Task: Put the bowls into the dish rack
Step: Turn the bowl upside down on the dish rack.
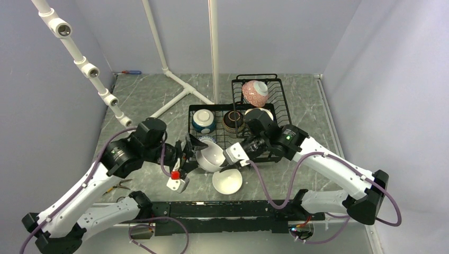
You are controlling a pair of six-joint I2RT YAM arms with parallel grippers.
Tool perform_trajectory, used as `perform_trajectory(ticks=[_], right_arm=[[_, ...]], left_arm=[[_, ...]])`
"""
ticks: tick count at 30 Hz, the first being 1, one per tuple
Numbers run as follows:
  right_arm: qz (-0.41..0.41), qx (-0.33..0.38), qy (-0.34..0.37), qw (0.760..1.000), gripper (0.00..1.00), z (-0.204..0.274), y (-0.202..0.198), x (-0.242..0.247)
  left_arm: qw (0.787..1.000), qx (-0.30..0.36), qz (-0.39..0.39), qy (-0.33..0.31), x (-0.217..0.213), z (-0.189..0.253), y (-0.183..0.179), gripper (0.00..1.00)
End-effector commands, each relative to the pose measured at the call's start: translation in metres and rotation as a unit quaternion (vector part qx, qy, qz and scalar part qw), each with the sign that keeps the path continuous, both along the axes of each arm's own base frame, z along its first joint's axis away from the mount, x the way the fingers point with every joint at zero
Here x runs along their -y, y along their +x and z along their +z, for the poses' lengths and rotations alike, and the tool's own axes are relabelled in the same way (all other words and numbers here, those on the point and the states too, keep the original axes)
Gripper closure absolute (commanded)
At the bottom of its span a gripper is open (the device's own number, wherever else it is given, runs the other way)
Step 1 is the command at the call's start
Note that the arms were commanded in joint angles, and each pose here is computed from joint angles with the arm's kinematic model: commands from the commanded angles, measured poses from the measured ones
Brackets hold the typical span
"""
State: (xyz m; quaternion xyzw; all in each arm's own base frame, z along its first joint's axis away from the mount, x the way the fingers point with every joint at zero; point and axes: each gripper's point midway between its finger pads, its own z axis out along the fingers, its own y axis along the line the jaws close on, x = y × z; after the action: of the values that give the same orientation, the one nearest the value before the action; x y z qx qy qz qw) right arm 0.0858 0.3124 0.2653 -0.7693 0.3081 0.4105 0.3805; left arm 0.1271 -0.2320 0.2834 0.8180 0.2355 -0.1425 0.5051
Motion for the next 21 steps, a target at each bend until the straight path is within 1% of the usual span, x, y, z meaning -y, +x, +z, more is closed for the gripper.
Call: perform_trajectory(ticks=[1,4,8,12,14,16,17,18,20,21], right_arm=[[0.025,0.018,0.049,0.998,1.0,0.032,-0.002,-0.008],[0.024,0.015,0.05,0.998,1.0,0.032,-0.002,-0.009],[0.023,0.011,0.053,0.998,1.0,0.034,-0.001,-0.011],[0.032,0.0,0.055,0.998,1.0,0.037,-0.004,-0.013],[0.033,-0.006,0.05,0.998,1.0,0.036,-0.004,-0.014],[0.032,-0.009,0.045,0.998,1.0,0.037,-0.003,-0.014],[0.033,-0.011,0.042,0.999,1.0,0.037,-0.003,-0.015],[0.033,-0.012,0.04,0.999,1.0,0.037,-0.002,-0.015],[0.033,-0.011,0.039,0.999,1.0,0.037,-0.002,-0.015],[0.033,-0.011,0.038,0.999,1.0,0.037,-0.002,-0.014]], left_arm=[[0.998,0.005,-0.061,-0.035,0.017,0.01,-0.011,0.17],[0.996,0.005,-0.072,-0.043,0.026,0.008,-0.012,0.19],[0.996,-0.001,-0.087,-0.024,0.032,-0.002,-0.018,0.22],[0.994,0.017,-0.104,-0.02,0.041,-0.009,-0.026,0.21],[0.994,0.026,-0.105,-0.01,0.043,-0.013,-0.027,0.23],[0.994,0.033,-0.101,0.009,0.042,-0.017,-0.026,0.3],[0.994,0.034,-0.099,0.017,0.042,-0.018,-0.026,0.36],[0.994,0.034,-0.096,0.027,0.041,-0.02,-0.025,0.43],[0.995,0.037,-0.088,0.041,0.038,-0.022,-0.022,0.63],[0.994,0.037,-0.086,0.049,0.036,-0.024,-0.022,0.69]])
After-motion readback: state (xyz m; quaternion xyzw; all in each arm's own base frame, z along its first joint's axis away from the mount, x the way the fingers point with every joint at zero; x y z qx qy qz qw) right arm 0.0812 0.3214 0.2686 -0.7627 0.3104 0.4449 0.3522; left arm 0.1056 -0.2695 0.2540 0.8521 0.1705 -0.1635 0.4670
